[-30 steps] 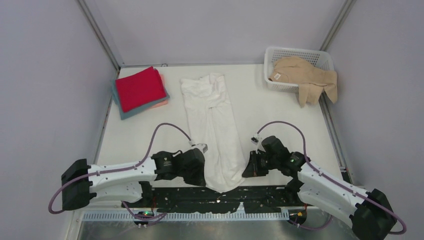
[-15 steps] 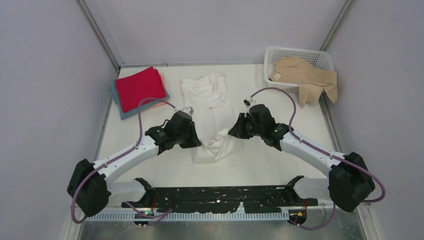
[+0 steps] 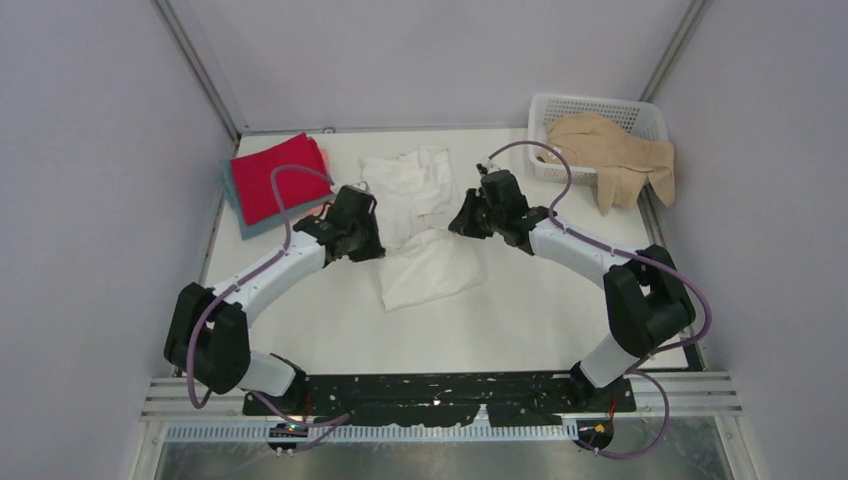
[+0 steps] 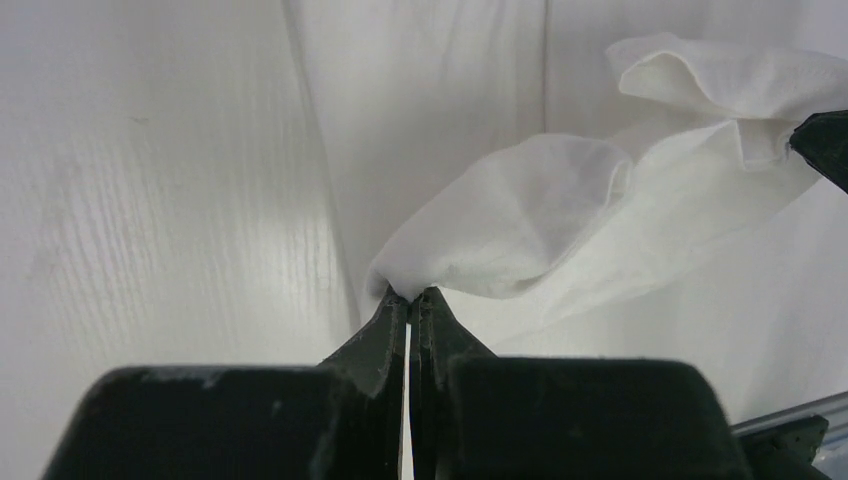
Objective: Fold and stack the t-shirts
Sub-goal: Fold the folded rectangular tshirt in 1/3 of the way
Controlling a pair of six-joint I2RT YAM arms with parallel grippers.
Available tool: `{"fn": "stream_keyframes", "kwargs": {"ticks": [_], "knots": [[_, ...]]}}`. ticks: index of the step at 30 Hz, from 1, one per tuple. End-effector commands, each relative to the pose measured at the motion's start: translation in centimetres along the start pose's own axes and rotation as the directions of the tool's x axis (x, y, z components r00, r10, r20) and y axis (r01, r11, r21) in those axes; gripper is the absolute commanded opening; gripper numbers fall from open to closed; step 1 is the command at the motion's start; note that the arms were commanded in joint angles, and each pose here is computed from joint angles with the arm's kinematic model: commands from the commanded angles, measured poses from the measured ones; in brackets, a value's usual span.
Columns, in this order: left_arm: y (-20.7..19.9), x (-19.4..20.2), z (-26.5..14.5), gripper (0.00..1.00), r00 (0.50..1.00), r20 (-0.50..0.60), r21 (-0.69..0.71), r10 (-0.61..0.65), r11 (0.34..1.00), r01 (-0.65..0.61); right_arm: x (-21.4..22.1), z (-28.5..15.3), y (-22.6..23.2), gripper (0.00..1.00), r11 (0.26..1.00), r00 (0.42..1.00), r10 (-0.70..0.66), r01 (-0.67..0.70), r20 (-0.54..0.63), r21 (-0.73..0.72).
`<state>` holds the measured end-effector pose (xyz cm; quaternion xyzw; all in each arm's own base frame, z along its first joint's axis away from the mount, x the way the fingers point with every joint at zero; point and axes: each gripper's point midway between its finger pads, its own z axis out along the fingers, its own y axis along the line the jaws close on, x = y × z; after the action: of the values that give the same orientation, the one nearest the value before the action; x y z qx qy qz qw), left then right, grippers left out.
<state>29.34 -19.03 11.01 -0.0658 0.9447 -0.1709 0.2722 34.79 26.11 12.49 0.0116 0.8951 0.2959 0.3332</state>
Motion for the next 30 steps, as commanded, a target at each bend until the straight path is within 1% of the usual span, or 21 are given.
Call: {"fn": "stream_keyframes", "kwargs": {"ticks": [1,2,4,12,18,22,23,24,25,26,27,28,29,30], "knots": [[1.0,-2.9,0.7,0.0,0.998,0.052,-0.087,0.021,0.996,-0.016,-3.9,1.5,0.8,0.06,0.999,0.995,-0.037,0.037,0.089,-0.003],[1.2,-3.2,1.0,0.0,0.999,0.049,-0.102,0.02,0.995,-0.014,-4.6,1.7,1.0,0.05,0.999,0.995,-0.038,0.04,0.095,-0.011],[1.5,-3.8,1.6,0.0,0.999,0.039,-0.122,0.018,0.992,-0.013,-4.6,2.8,0.6,0.06,0.999,0.996,-0.037,0.037,0.081,-0.002],[2.5,-4.6,3.7,0.0,1.0,-0.006,-0.171,0.0,0.985,-0.001,-5.2,4.8,-1.1,0.06,0.999,0.997,-0.031,0.029,0.068,0.04],[2.2,-5.1,5.0,0.0,1.0,-0.023,-0.164,0.012,0.986,-0.016,-5.3,5.8,-2.4,0.06,0.998,0.998,-0.011,0.007,0.068,0.063],[2.7,-5.0,5.7,0.0,0.999,-0.042,-0.188,-0.01,0.982,0.002,-5.4,6.8,-2.8,0.09,0.998,0.998,-0.007,0.004,0.06,0.062],[2.9,-5.0,5.9,0.02,0.999,-0.045,-0.195,-0.017,0.981,0.008,-5.4,7.2,-3.0,0.1,0.998,0.998,-0.003,0.0,0.056,0.062],[3.0,-5.0,6.0,0.1,0.999,-0.047,-0.201,-0.024,0.98,0.015,-5.4,7.3,-3.1,0.12,0.998,0.999,-0.001,-0.002,0.054,0.061],[3.0,-5.1,6.0,0.2,0.999,-0.045,-0.205,-0.029,0.979,0.019,-5.4,7.6,-3.1,0.16,0.998,0.999,0.005,-0.008,0.051,0.058],[3.1,-5.3,6.0,0.32,0.999,-0.043,-0.21,-0.032,0.977,0.022,-5.5,7.6,-3.1,0.21,0.999,0.999,0.009,-0.012,0.048,0.053],[3.1,-5.6,5.7,0.42,0.999,-0.037,-0.212,-0.034,0.977,0.025,-5.6,7.6,-3.0,0.36,0.999,0.999,0.01,-0.012,0.051,0.05],[2.9,-5.9,5.4,0.52,0.999,-0.029,-0.207,-0.033,0.978,0.027,-5.8,7.5,-2.9,0.54,0.999,0.998,0.011,-0.014,0.054,0.047],[2.7,-6.2,4.9,0.63,0.999,-0.017,-0.199,-0.031,0.98,0.027,-6.2,7.2,-2.6,0.61,0.999,0.998,0.008,-0.011,0.063,0.041],[2.4,-6.5,4.4,0.72,1.0,0.001,-0.185,-0.029,0.982,0.029,-6.5,6.6,-2.3,0.72,0.999,0.997,0.002,-0.005,0.075,0.036]]}}
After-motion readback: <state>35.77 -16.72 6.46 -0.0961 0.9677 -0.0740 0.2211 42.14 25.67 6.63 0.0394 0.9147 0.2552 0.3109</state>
